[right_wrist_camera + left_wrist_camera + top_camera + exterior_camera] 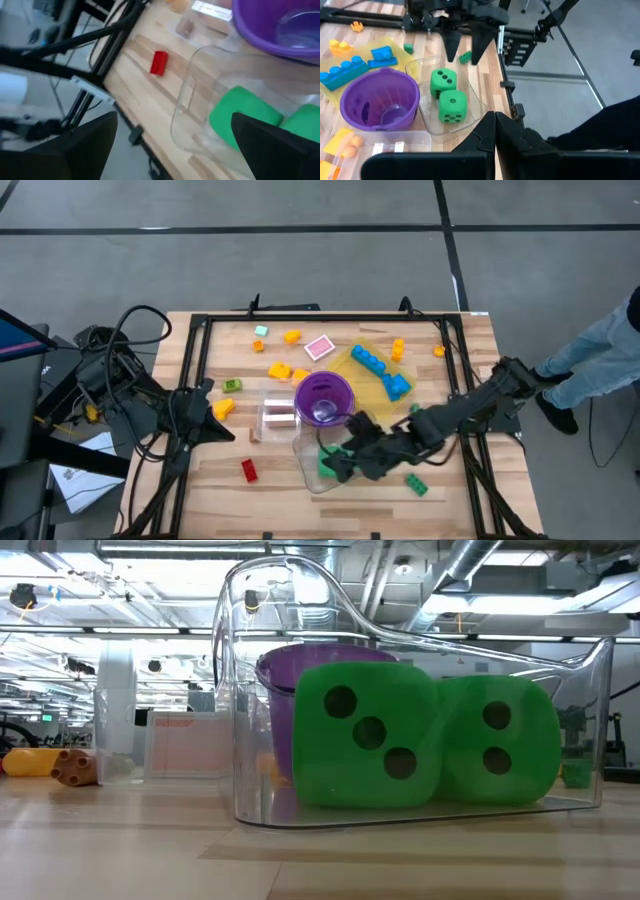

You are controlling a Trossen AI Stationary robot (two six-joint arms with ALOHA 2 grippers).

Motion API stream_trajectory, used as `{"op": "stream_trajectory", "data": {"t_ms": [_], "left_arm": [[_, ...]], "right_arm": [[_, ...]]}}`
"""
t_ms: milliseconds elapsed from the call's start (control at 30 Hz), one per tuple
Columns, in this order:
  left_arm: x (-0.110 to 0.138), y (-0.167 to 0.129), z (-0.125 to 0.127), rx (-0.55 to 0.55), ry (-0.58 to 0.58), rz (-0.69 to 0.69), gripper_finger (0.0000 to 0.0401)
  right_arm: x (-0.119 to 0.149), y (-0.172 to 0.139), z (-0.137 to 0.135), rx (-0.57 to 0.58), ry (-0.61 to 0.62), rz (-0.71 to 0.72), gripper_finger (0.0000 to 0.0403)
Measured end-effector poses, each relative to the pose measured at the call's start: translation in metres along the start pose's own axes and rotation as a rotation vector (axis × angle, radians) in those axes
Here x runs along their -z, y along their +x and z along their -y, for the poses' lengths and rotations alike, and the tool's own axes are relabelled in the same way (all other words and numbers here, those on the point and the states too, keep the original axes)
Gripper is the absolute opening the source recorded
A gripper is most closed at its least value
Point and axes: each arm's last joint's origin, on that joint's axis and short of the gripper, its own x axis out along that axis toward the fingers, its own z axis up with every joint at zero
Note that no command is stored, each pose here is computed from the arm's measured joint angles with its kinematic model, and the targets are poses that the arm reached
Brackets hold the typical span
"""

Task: Pick & Place Toys
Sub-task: Put the small light blue game piece into the yellow bin

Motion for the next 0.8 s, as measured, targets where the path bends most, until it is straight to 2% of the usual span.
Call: {"op": "stream_trajectory", "data": {"t_ms": [233, 633, 800], "left_arm": [[-0.01, 0.0, 0.002, -0.048, 0.016, 0.131, 0.0], [-0.037, 0.003, -0.009, -0.168, 0.06, 0.337, 0.0], [-0.047, 0.006, -0.019, -0.218, 0.061, 0.383, 0.0]], "right_arm": [[0.014, -0.034, 0.008, 0.045, -0.056, -0.059, 0.0379], [0.047, -0.054, 0.022, 0.188, -0.057, -0.177, 0.0379], [0.059, -0.065, 0.035, 0.31, -0.088, -0.205, 0.0379]]}}
